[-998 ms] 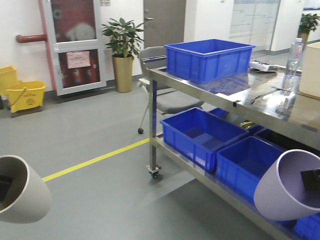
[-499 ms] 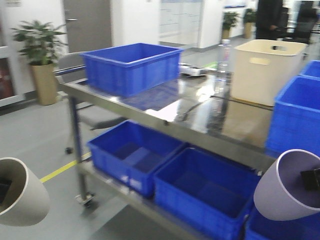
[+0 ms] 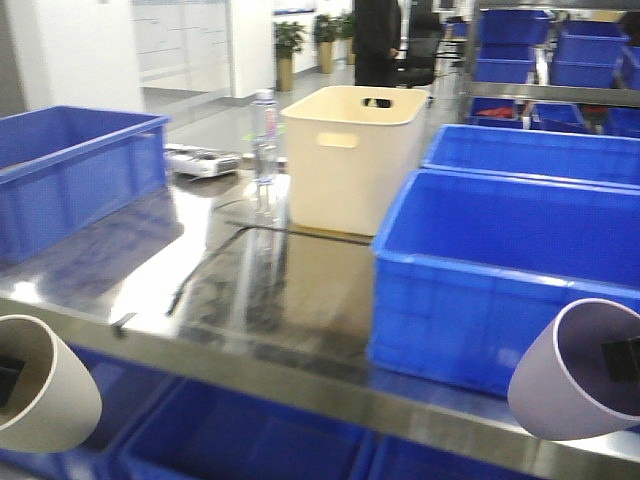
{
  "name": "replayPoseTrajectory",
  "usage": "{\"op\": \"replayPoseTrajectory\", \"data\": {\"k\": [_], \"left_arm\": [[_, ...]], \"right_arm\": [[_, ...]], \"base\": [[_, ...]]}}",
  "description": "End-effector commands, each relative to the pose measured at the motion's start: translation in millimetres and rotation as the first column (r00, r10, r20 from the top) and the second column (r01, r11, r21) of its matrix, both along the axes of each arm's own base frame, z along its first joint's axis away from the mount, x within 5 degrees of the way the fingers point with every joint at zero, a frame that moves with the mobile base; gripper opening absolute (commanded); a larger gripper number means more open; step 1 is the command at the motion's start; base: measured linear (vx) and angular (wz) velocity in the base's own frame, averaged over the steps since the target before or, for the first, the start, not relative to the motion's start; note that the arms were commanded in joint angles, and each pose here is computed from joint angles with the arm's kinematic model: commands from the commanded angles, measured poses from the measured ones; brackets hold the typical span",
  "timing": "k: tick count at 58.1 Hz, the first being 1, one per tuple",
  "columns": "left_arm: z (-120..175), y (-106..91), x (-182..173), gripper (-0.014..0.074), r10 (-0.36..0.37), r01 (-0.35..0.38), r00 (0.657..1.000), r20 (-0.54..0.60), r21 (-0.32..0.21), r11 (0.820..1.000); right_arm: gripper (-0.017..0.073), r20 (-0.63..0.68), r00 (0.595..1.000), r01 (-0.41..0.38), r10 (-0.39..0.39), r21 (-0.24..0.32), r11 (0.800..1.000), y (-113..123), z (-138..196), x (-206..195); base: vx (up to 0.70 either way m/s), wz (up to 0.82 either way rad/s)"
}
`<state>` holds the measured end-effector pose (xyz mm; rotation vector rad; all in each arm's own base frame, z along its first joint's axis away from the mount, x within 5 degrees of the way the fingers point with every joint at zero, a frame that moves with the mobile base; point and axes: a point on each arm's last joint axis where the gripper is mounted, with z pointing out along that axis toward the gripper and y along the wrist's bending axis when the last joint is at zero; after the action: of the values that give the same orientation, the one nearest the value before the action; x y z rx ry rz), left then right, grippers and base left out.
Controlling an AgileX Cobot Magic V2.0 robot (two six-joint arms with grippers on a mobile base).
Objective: Grab cup from conveyor and place in blue bin
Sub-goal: 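Drive the base with both cups held to the blue bin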
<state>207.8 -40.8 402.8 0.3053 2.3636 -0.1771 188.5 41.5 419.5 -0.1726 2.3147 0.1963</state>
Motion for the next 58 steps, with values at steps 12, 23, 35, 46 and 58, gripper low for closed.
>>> {"op": "replayPoseTrajectory", "data": {"k": [12, 23, 35, 46, 58], "left_arm": [[19.1, -2.2, -3.4, -0.0005, 0.007, -0.002, 0.994, 0.109, -0.048, 0.999], [18.9, -2.2, -3.1, -0.0005, 0.007, -0.002, 0.994, 0.108, -0.048, 0.999], [18.5, -2.3, -2.5, -0.0005, 0.007, -0.002, 0.994, 0.106, -0.048, 0.999], [18.5, -2.3, -2.5, -0.0005, 0.007, -0.002, 0.994, 0.106, -0.048, 0.999], [18.5, -2.3, -2.5, -0.0005, 0.007, -0.002, 0.994, 0.106, -0.048, 0.999]], "right_arm": [[-0.0009, 0.116, 0.993, 0.006, -0.008, 0.015, 1.0, -1.7, 17.4, -2.2], [-0.0009, 0.116, 0.993, 0.006, -0.008, 0.015, 1.0, -1.7, 17.4, -2.2], [-0.0009, 0.116, 0.993, 0.006, -0.008, 0.015, 1.0, -1.7, 17.4, -2.2], [-0.0009, 0.116, 0.993, 0.006, -0.008, 0.015, 1.0, -1.7, 17.4, -2.2], [-0.0009, 0.116, 0.993, 0.006, -0.008, 0.015, 1.0, -1.7, 17.4, -2.2]], "base": [[0.36, -0.52], [0.27, -0.54], [0.16, -0.45], [0.08, -0.27], [0.03, -0.1]]}}
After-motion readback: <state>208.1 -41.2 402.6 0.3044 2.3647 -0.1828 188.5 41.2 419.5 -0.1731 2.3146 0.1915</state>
